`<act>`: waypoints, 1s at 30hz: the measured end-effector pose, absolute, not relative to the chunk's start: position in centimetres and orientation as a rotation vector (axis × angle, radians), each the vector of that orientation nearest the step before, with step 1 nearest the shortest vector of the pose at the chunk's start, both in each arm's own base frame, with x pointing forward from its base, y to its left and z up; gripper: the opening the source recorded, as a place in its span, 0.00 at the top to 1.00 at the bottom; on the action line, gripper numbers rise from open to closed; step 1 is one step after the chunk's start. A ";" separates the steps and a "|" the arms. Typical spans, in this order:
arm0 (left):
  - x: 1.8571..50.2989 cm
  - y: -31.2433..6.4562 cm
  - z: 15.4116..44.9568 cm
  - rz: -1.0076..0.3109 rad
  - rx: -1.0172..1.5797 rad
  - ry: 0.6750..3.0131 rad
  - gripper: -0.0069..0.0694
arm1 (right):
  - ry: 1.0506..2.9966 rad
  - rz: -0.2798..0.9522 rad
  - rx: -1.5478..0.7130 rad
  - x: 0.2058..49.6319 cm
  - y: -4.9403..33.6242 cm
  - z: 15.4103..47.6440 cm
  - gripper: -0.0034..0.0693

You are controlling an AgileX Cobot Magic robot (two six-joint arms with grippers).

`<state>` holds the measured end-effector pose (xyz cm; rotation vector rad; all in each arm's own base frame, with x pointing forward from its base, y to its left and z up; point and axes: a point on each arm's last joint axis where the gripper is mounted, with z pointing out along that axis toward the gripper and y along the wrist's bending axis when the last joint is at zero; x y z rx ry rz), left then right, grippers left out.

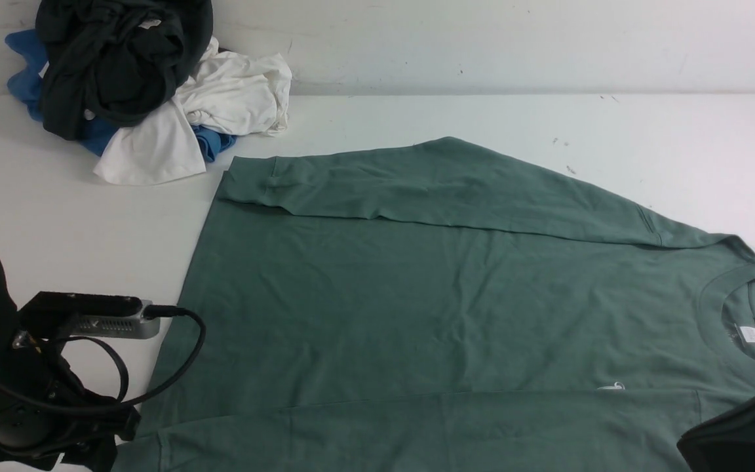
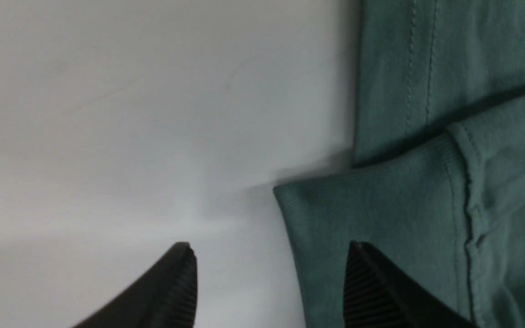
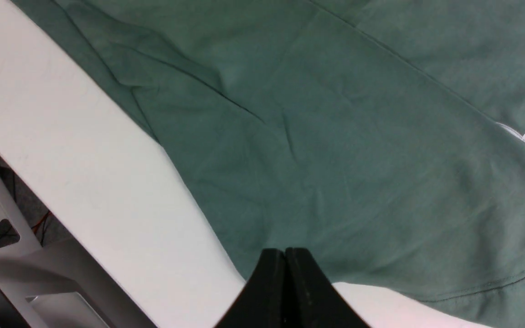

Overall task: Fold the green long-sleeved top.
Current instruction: Use the left arm to clamp the cuff closest to it

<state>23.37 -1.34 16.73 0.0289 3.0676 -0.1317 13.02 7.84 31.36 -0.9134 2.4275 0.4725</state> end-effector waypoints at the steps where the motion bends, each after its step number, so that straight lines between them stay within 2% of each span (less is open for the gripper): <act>1: 23.5 -1.4 16.4 -0.141 0.020 3.076 0.38 | 2.424 0.471 -0.911 13.0 7.8 31.4 0.97; 4: 23.8 -1.4 15.8 -0.150 0.011 3.085 0.38 | 2.420 0.470 -0.910 13.1 7.8 31.4 0.97; 7: 24.0 -1.6 15.2 -0.171 0.007 3.092 0.44 | 2.416 0.468 -0.906 13.1 7.9 31.4 0.97; 11: 24.1 -1.9 15.1 -0.227 0.031 3.088 0.62 | 2.407 0.465 -0.900 13.2 7.9 31.5 0.97; 12: 24.1 -1.9 15.1 -0.229 0.028 3.088 0.63 | 2.407 0.465 -0.901 13.2 7.9 31.5 0.97; 13: 24.2 -2.0 15.1 -0.251 0.040 3.082 0.73 | 2.406 0.464 -0.902 13.2 7.9 31.5 0.97; 15: 24.2 -2.1 15.2 -0.258 0.049 3.079 0.76 | 2.406 0.464 -0.903 13.2 7.9 31.5 0.97; 16: 24.2 -2.2 15.2 -0.269 0.056 3.074 0.84 | 2.405 0.464 -0.903 13.2 7.9 31.5 0.97; 17: 24.2 -2.2 15.2 -0.271 0.057 3.072 0.86 | 2.405 0.464 -0.903 13.2 7.9 31.5 0.97; 21: 24.2 -2.2 15.7 -0.269 0.070 3.051 0.89 | 2.405 0.464 -0.903 13.2 7.9 31.5 0.97; 30: 22.5 -2.2 20.2 -0.274 0.113 2.920 0.89 | 2.402 0.463 -0.901 13.3 7.9 31.5 0.97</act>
